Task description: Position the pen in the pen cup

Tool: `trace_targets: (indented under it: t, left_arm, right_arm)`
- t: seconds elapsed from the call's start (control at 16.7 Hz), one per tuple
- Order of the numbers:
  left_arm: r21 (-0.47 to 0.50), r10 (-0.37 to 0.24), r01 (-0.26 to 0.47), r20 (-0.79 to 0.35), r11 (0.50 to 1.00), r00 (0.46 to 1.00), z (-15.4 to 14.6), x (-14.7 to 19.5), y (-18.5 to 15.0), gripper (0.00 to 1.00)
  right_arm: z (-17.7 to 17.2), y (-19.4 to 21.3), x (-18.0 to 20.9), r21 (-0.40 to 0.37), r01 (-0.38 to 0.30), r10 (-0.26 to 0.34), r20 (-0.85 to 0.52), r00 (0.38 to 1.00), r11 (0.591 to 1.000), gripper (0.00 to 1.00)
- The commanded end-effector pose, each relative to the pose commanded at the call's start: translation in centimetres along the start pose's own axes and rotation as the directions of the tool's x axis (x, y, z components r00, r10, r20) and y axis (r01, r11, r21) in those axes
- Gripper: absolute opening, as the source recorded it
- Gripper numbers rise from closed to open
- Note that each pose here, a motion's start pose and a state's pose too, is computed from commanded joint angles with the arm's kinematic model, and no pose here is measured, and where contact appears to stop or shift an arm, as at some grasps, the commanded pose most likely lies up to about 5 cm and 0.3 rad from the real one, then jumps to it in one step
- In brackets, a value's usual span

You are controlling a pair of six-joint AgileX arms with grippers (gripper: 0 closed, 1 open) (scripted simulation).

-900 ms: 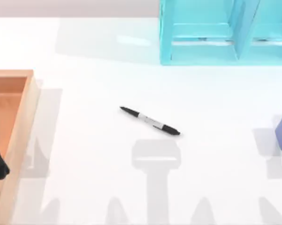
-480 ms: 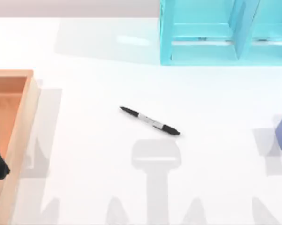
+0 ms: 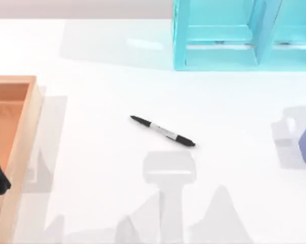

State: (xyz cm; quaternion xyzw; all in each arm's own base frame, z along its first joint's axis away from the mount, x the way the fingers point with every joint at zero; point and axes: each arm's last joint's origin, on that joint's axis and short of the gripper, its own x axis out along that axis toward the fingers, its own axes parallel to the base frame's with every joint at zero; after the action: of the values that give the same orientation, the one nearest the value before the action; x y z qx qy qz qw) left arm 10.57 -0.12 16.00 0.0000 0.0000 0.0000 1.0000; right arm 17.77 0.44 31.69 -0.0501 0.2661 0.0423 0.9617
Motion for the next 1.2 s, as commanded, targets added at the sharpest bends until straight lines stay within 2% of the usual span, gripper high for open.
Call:
trace_targets:
  t: [0.24,0.48,0.66,0.9,1.2]
  left_arm:
    - [0.0,0.0,0.0,0.0,1.0,1.0,0.0,0.0,0.0,1.0]
    - [0.0,0.0,0.0,0.0,1.0,1.0,0.0,0.0,0.0,1.0]
    - [0.0,0.0,0.0,0.0,1.0,1.0,0.0,0.0,0.0,1.0]
    - [0.0,0.0,0.0,0.0,1.0,1.0,0.0,0.0,0.0,1.0]
    - [0.0,0.0,0.0,0.0,1.0,1.0,0.0,0.0,0.0,1.0]
  right_arm:
    - [7.8,0.5,5.8,-0.077,-0.117,0.092,-0.269,0.959,0.99,1.0]
    - [11.1,3.6,14.4,-0.136,-0.293,0.183,-0.52,0.834,0.946,1.0]
    - [10.9,7.6,20.3,-0.16,-0.437,0.229,-0.668,0.708,0.885,1.0]
    - [8.6,14.2,26.0,-0.172,-0.61,0.257,-0.795,0.55,0.774,1.0]
    - [5.2,21.6,29.2,-0.185,-0.753,0.264,-0.861,0.434,0.631,1.0]
